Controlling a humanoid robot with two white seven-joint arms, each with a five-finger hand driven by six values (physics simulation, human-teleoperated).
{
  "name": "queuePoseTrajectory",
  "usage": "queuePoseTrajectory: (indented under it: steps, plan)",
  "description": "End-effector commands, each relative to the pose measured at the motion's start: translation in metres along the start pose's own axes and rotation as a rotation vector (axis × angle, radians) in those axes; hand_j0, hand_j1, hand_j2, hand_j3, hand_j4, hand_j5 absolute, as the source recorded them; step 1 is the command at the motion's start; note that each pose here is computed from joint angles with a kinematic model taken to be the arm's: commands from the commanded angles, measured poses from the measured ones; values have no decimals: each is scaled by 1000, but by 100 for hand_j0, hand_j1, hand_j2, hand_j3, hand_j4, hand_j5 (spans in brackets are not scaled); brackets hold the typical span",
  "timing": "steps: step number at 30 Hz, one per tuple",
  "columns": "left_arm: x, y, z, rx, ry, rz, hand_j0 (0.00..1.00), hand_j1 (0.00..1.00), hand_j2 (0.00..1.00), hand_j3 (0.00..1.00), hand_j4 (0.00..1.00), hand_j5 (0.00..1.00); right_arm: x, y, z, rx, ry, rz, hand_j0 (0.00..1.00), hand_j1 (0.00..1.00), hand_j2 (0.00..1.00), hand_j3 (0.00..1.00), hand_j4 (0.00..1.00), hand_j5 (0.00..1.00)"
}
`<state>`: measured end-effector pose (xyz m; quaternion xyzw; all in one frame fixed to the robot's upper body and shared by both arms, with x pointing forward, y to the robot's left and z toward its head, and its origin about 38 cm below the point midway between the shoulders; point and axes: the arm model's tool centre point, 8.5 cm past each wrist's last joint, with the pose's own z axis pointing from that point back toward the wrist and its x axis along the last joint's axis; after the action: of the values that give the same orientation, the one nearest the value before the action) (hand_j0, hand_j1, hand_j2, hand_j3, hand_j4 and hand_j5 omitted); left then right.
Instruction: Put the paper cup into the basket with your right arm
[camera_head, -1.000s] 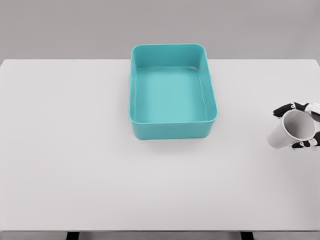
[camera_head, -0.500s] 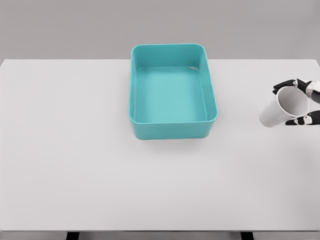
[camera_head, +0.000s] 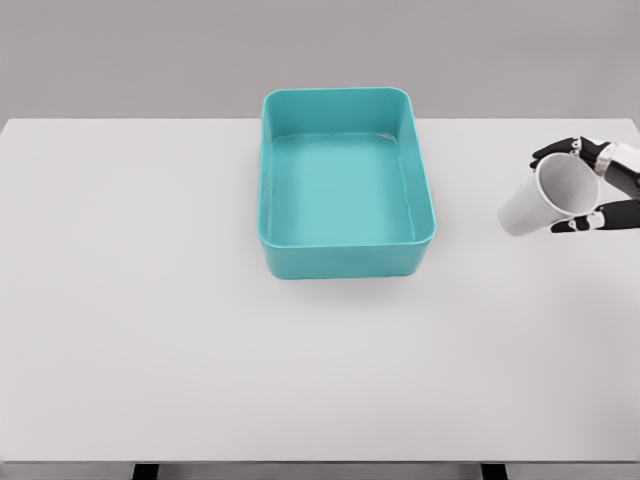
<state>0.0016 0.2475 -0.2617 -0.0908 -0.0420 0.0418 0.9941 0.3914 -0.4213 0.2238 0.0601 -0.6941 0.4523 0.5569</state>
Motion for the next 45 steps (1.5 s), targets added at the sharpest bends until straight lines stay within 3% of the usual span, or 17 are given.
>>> queuePoseTrajectory:
  steps: [1,8,17,31,45]
  plan:
    - [0,0,0,0,0,0,100,100,100,100,100,100,-1,2,-3,-5,-12,-13,67,67,67,67,67,67]
    - [-1,0,0,0,1,2,100,100,100,100,100,100,8,2,-30,-31,-91,-20,66,66,66,66,66,66]
    - [-1,0,0,0,1,0,100,100,100,100,100,100,11,6,-45,-42,-141,-37,66,66,66,66,66,66]
    - [-1,0,0,0,1,0,100,100,100,100,100,100,29,-2,-77,-72,-234,-32,66,66,66,66,66,66]
    - [0,0,0,0,0,0,100,100,100,100,100,100,28,14,-123,-75,-279,-55,66,66,66,66,66,66]
